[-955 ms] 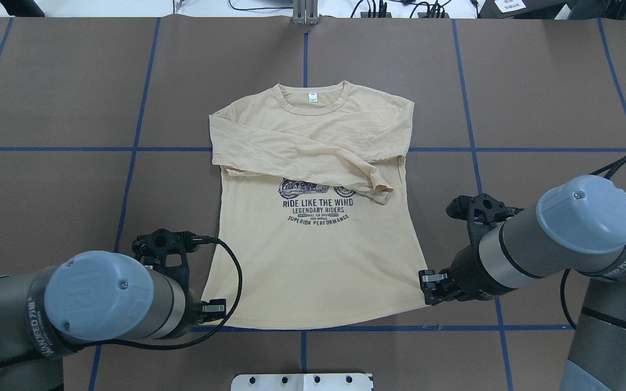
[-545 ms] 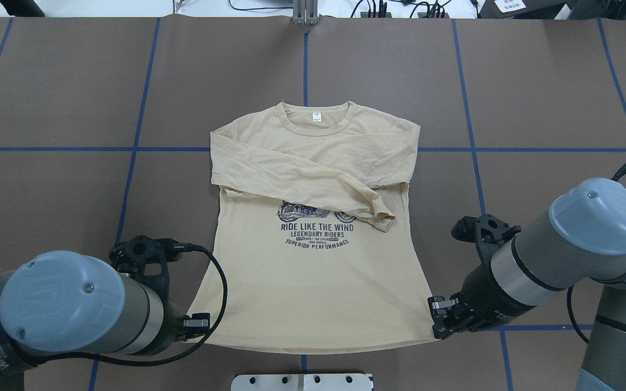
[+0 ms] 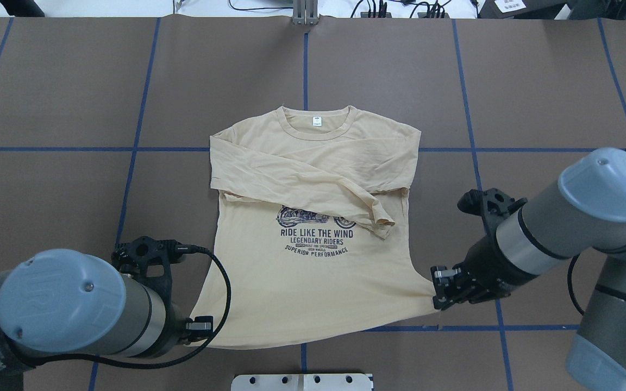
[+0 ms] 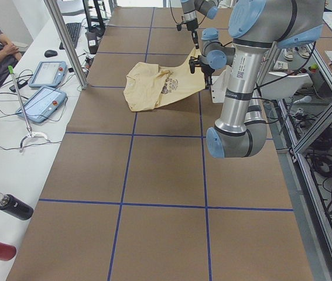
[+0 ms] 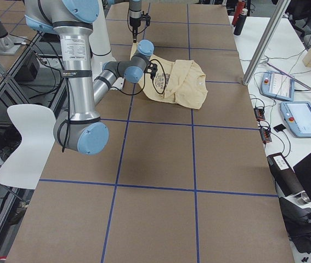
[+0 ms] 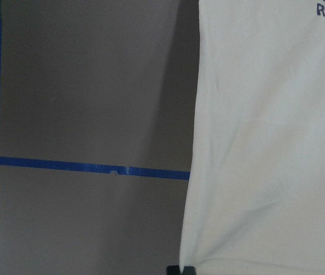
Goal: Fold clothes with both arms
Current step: 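Lift the hem with both grippers and lay it over onto the collar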
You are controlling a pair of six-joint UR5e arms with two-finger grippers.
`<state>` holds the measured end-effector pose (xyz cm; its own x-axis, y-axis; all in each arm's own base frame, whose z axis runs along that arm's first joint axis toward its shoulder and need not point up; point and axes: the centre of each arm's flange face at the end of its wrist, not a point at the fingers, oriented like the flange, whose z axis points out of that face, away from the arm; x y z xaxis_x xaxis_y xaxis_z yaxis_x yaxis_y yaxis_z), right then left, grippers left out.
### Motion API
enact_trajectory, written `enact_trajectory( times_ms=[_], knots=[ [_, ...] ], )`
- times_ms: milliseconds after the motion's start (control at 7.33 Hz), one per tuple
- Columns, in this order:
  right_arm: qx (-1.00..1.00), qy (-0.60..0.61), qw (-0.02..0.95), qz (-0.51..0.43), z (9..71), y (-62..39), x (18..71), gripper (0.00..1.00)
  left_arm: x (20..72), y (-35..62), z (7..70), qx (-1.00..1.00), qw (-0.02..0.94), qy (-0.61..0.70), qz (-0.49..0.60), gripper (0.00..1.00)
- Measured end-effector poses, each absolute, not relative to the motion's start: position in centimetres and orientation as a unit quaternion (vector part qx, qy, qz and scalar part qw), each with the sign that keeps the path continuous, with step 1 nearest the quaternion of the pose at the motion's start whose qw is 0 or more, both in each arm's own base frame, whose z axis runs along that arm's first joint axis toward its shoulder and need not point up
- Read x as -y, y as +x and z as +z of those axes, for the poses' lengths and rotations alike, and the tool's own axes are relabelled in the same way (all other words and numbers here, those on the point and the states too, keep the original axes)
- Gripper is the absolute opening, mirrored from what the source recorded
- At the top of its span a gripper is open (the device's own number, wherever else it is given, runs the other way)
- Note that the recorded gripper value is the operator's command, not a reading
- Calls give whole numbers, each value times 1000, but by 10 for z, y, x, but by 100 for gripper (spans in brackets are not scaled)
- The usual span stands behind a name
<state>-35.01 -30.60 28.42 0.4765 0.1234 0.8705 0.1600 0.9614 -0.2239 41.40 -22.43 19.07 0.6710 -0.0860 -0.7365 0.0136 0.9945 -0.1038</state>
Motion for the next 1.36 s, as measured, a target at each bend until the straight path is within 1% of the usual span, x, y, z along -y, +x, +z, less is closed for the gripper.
enact_trajectory(
  times_ms=[273,545,818,1091,1364],
  knots=[
    [521,-113,846,23,277,-338,350,0,273,392,173,-423,905,-3,-44,0],
    [522,-94,846,51,275,-331,384,0,333,371,173,-429,899,42,-72,0],
    [526,-74,844,79,267,-323,424,0,401,379,184,-431,893,69,-111,0],
    [523,-53,845,98,260,-323,469,0,468,389,209,-441,881,95,-144,0],
    [514,-34,851,101,261,-331,519,0,515,401,219,-452,870,113,-160,0]
  ],
)
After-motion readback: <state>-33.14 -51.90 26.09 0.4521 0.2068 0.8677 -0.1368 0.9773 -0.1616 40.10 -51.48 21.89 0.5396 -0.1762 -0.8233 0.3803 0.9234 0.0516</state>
